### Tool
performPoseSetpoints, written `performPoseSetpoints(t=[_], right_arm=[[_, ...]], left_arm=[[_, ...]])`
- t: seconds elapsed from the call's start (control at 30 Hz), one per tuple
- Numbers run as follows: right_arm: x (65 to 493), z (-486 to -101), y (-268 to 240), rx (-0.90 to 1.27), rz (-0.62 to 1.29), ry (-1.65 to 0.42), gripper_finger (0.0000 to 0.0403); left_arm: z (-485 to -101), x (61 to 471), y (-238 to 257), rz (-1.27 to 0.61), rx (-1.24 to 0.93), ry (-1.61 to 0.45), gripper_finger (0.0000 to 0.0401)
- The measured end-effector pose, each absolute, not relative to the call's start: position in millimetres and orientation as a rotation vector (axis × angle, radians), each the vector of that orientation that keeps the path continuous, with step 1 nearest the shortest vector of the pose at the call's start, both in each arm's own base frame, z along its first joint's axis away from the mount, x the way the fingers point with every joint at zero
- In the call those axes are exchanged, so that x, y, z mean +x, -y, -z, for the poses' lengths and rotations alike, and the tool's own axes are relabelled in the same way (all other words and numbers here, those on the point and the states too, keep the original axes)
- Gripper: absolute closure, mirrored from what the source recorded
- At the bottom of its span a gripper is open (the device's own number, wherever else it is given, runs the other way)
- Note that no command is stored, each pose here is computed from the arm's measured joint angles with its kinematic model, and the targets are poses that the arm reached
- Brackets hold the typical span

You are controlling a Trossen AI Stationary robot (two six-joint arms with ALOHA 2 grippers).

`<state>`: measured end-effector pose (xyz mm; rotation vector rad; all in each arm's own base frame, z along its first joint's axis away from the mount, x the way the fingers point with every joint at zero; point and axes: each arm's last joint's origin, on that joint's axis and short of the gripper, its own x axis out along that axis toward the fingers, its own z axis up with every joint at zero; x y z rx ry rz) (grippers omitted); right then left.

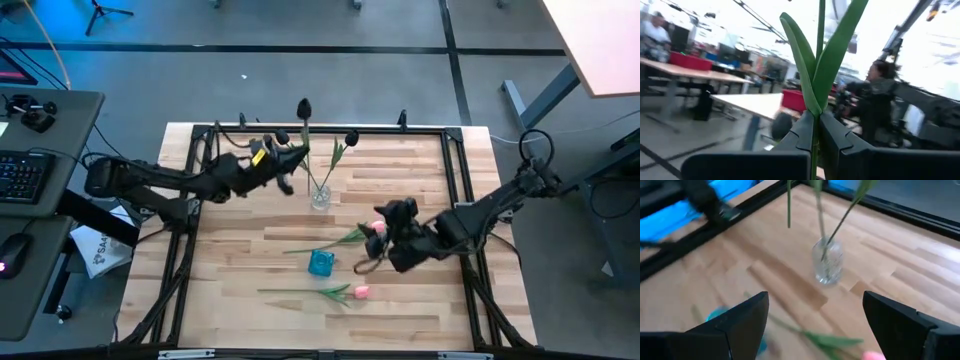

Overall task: Sort flowers into vase by color
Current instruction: Put the black flower into the transparent vase

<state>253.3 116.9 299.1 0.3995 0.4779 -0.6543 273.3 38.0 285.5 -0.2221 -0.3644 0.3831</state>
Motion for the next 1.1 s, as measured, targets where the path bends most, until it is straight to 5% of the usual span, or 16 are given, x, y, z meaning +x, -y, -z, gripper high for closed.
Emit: performPoseSetpoints(t=[0.47,1.1], right_arm=[[271,-304,-88,0.343,0.697,-0.455,0.0085],[272,-304,-89,0.273,0.662,-0.485,0.0085]], left_arm=[[-255,321,-62,-0.43,-0.223,0.365,0.0401],[-247,323,-60,-0.541,-0.202,0.324,0.0401]])
